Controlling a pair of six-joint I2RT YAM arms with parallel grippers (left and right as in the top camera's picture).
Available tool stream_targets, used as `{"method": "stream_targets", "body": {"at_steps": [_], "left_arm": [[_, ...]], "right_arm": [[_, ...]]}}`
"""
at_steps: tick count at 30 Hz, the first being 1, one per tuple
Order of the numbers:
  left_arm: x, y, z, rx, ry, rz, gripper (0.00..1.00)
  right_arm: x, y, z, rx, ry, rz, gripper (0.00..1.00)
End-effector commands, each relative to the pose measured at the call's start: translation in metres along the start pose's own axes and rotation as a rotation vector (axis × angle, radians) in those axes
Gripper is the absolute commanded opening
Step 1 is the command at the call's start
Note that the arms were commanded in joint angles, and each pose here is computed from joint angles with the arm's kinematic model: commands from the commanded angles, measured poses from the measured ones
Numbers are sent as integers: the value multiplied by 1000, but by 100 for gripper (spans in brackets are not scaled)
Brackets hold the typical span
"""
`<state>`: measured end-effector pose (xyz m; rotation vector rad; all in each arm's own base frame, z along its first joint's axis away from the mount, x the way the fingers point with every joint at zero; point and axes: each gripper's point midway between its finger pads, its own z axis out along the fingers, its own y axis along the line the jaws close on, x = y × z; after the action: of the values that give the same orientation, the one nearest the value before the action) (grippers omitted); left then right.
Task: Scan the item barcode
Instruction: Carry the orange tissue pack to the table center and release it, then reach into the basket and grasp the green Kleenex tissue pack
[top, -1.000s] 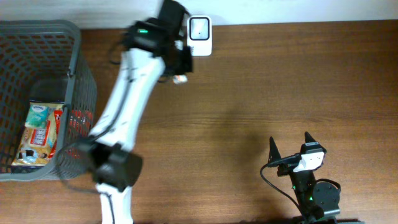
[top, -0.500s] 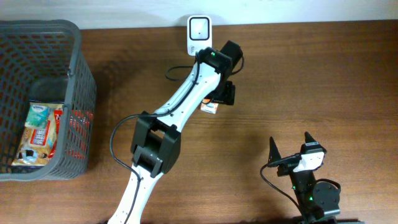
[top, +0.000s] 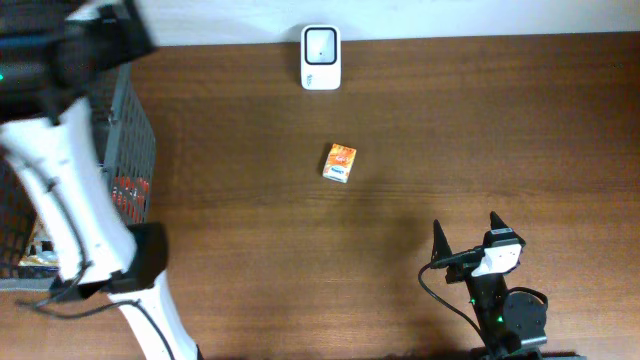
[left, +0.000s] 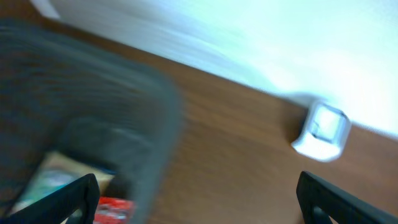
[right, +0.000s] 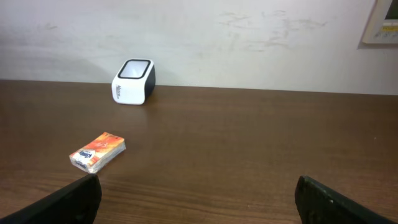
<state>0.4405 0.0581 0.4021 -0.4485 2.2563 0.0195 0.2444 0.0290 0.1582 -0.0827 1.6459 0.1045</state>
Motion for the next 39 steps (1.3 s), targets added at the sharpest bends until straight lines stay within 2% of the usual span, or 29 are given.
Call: {"method": "stream_targets", "body": {"at_steps": [1, 3, 4, 6, 8, 9, 10, 12, 16, 19, 24, 29, 30, 34, 36, 39], "left_arm": [[-7, 88, -4, -195, 5, -95, 99], [6, 134, 11, -331, 84, -137, 98], [22, 155, 25, -379, 164, -159, 91], [54, 182, 55, -426, 309, -187, 89], [83, 197, 88, -449, 413, -198, 89], [98, 200, 104, -454, 458, -195, 79], [116, 202, 120, -458, 509, -190, 74], [146, 214, 143, -503, 570, -174, 76], [176, 241, 171, -618, 575, -136, 75], [196, 245, 188, -621, 583, -135, 75], [211, 251, 200, -627, 579, -140, 76], [220, 252, 209, -626, 568, -142, 62], [219, 252, 209, -626, 563, -142, 57], [219, 253, 209, -627, 562, -144, 16], [218, 253, 210, -626, 557, -145, 0], [204, 249, 204, -607, 539, -153, 0]], "right_arm": [[3, -1, 0, 4, 4, 2, 98], [3, -1, 0, 4, 4, 2, 98], [3, -1, 0, 4, 4, 2, 98], [3, -1, 0, 4, 4, 2, 98], [3, -1, 0, 4, 4, 2, 98], [3, -1, 0, 4, 4, 2, 98], [3, -1, 0, 4, 4, 2, 98], [3, -1, 0, 4, 4, 2, 98], [3, -1, 0, 4, 4, 2, 98], [3, -1, 0, 4, 4, 2, 98], [3, -1, 0, 4, 4, 2, 98], [3, -1, 0, 4, 4, 2, 98], [3, -1, 0, 4, 4, 2, 98], [3, -1, 0, 4, 4, 2, 98], [3, -1, 0, 4, 4, 2, 98], [3, -1, 0, 4, 4, 2, 98]]}}
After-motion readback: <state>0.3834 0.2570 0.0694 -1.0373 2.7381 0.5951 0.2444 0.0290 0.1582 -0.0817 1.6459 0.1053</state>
